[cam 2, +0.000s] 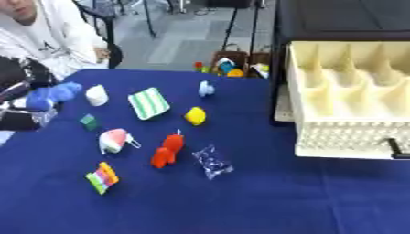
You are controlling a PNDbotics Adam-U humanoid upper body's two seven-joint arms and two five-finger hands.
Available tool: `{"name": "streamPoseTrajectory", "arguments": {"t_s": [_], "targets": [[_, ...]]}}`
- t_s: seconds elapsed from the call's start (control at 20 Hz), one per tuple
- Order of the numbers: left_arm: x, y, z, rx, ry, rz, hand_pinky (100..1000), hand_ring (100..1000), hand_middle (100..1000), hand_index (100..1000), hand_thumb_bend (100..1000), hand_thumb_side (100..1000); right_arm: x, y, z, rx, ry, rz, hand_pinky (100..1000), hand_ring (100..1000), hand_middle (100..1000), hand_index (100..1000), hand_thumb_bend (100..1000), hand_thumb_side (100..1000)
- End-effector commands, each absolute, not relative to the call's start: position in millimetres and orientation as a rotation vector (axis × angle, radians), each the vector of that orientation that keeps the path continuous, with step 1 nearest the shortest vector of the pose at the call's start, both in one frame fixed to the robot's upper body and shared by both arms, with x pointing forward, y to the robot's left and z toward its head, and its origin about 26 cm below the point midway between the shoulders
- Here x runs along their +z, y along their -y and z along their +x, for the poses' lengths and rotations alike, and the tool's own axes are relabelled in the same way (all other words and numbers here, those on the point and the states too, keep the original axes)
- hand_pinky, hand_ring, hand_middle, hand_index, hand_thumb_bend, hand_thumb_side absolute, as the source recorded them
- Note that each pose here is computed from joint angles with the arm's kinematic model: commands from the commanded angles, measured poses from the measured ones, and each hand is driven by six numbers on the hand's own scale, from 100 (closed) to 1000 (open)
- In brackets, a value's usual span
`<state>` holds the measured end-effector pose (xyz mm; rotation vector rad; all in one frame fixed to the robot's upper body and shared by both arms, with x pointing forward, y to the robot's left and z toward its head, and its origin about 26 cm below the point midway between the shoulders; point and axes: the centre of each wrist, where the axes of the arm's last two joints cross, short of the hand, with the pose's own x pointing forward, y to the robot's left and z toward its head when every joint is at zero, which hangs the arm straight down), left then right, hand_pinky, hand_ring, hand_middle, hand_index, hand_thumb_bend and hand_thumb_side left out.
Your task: Pick up objects from table and place into drawer.
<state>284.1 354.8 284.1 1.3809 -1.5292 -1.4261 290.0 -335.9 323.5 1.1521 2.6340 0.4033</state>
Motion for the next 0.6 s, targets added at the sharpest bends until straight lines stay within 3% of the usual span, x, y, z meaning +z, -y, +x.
{"name": "streamPoseTrajectory", "arguments": {"t_s": [0.05, 0.35, 0.4, 0.45, 0.6], "targets": [[311.7, -339.6, 279.5, -1.462, 1.634, 1.358, 214, 478, 402, 533, 100, 252, 332.3, 330.0, 287.5, 0.407, -2.619, 1.071, 713, 755, 731, 722, 100, 702], [333.5, -322.6, 281.5, -1.465, 1.791, 1.267, 207, 472, 392, 524, 100, 257, 332.6, 324.7, 289.2, 0.408, -2.634, 1.043, 713, 755, 731, 722, 100, 703], [334.2, -322.1, 281.6, -1.464, 1.796, 1.261, 201, 466, 382, 515, 100, 299, 332.6, 324.4, 289.4, 0.409, -2.635, 1.041, 713, 755, 731, 722, 100, 708], [333.8, -319.1, 282.6, -1.465, 1.822, 1.243, 200, 465, 380, 514, 100, 261, 333.3, 321.4, 290.2, 0.414, -2.642, 1.022, 713, 755, 731, 722, 100, 704], [341.5, -307.3, 284.5, -1.478, 1.941, 1.187, 195, 458, 370, 508, 100, 265, 335.5, 314.9, 291.8, 0.417, -2.654, 0.980, 713, 755, 731, 722, 100, 705]]}}
